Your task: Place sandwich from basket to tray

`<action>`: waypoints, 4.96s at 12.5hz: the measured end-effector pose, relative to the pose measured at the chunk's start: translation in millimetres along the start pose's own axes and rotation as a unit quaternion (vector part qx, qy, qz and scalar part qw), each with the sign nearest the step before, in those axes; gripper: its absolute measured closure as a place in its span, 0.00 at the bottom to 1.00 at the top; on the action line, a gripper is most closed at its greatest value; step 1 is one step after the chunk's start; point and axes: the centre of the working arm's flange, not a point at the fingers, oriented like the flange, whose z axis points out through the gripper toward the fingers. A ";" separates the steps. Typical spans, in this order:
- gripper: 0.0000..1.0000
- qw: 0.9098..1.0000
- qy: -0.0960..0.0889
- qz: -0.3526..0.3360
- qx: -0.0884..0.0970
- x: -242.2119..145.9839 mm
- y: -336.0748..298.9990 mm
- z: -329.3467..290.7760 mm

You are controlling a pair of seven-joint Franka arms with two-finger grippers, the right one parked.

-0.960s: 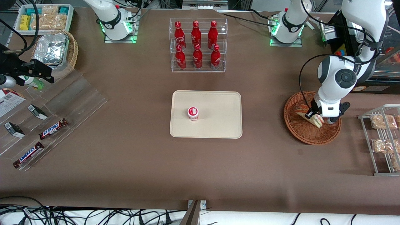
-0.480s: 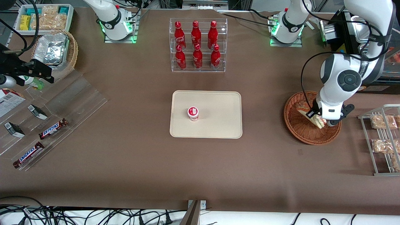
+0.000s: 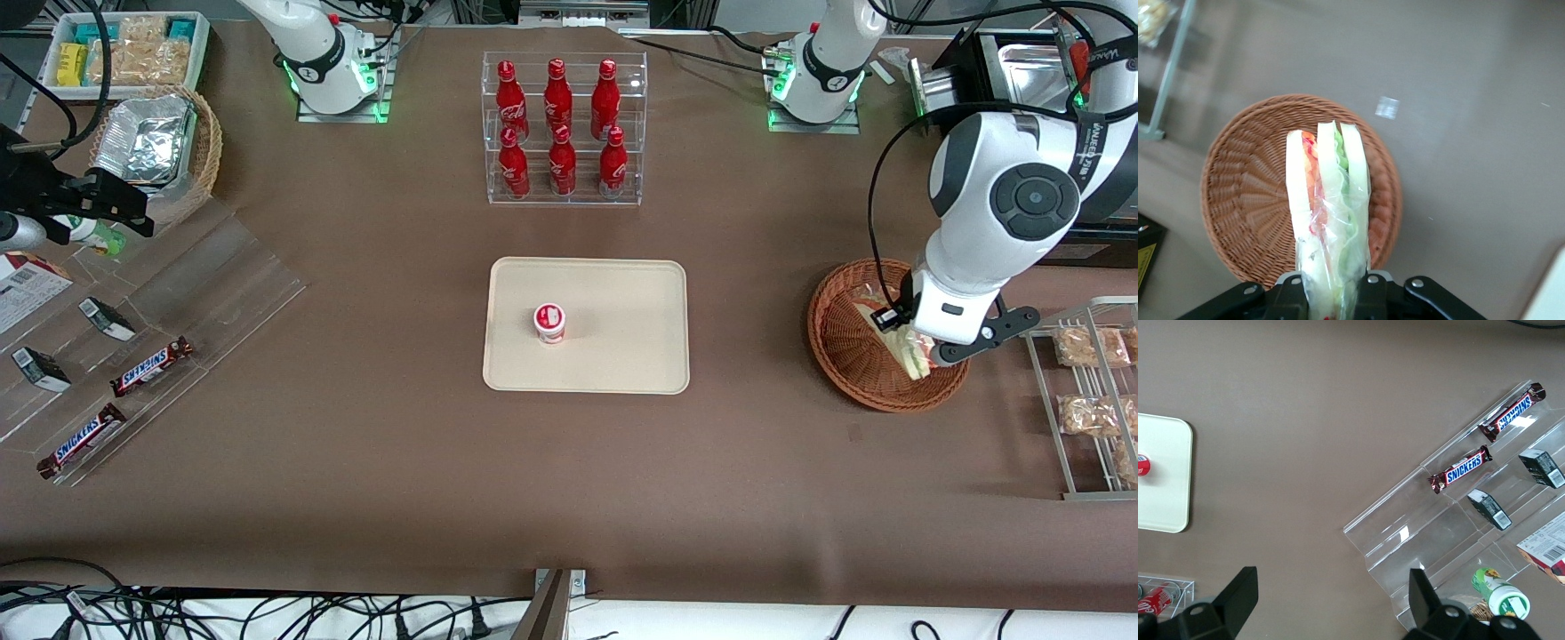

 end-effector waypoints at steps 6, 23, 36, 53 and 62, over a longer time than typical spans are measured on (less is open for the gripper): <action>0.81 0.993 -0.017 0.108 -0.054 -53.2 92.4 -30.4; 0.81 0.968 -0.078 0.209 -0.114 -172.1 261.2 66.2; 0.77 0.970 -0.060 0.221 -0.076 -199.3 289.7 141.6; 0.00 0.994 -0.005 0.104 -0.037 -97.9 201.7 22.0; 0.00 0.996 0.014 0.079 -0.027 -28.5 94.8 -38.3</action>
